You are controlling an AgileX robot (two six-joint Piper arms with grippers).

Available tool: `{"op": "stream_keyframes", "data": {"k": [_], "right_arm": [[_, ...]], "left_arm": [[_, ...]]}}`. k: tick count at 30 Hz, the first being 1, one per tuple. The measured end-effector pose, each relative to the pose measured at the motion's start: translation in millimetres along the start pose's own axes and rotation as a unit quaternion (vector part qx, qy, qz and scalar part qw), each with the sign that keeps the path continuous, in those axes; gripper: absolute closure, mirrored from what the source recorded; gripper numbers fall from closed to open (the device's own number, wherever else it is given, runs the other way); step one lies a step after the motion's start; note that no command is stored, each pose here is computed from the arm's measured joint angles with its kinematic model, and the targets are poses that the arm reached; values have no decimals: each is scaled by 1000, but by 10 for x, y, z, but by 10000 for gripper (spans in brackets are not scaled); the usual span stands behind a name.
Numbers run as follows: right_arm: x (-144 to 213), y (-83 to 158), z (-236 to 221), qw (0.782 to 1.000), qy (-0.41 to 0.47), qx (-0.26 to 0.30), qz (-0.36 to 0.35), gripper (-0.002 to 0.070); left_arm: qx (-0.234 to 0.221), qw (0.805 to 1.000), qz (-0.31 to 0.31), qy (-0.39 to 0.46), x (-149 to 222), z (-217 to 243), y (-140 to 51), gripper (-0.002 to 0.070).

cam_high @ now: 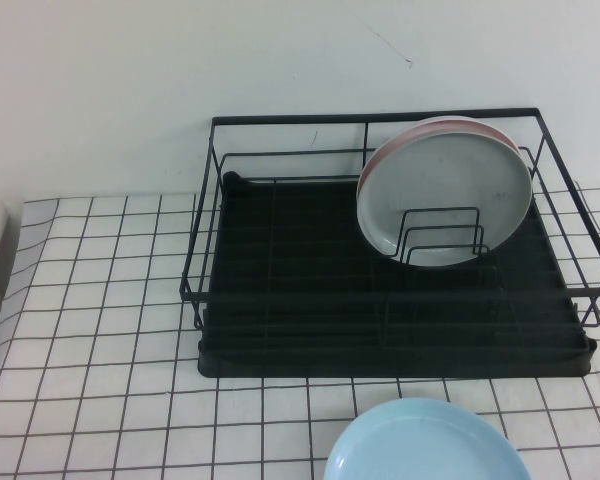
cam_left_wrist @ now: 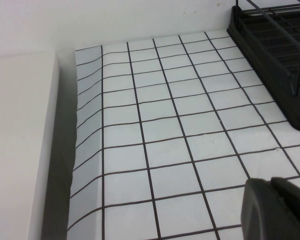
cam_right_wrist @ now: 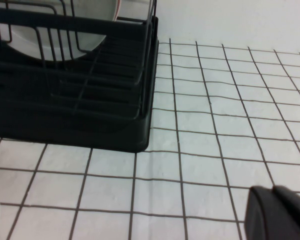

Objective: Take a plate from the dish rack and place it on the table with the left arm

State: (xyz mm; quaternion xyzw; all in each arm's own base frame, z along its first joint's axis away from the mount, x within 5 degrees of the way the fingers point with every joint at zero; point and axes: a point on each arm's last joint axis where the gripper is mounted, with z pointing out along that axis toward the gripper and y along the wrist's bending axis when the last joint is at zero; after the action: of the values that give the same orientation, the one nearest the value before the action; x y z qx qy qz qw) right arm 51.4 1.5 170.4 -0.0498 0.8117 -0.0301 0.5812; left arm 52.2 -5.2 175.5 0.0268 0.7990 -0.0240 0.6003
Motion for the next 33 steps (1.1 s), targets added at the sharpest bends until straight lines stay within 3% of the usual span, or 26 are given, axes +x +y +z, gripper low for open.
{"op": "stream_keyframes", "data": {"k": [21, 29, 33], "right_arm": [[0, 0, 0, 1000, 0, 0, 0, 678], [0, 0, 0, 1000, 0, 0, 0, 678], [0, 0, 0, 1000, 0, 0, 0, 678]], "left_arm": [[4, 1000, -11, -2, -3, 0, -7, 678], [49, 987, -152, -35, -64, -1, -78, 678], [82, 952, -288, -70, -152, -15, -106, 678]]}}
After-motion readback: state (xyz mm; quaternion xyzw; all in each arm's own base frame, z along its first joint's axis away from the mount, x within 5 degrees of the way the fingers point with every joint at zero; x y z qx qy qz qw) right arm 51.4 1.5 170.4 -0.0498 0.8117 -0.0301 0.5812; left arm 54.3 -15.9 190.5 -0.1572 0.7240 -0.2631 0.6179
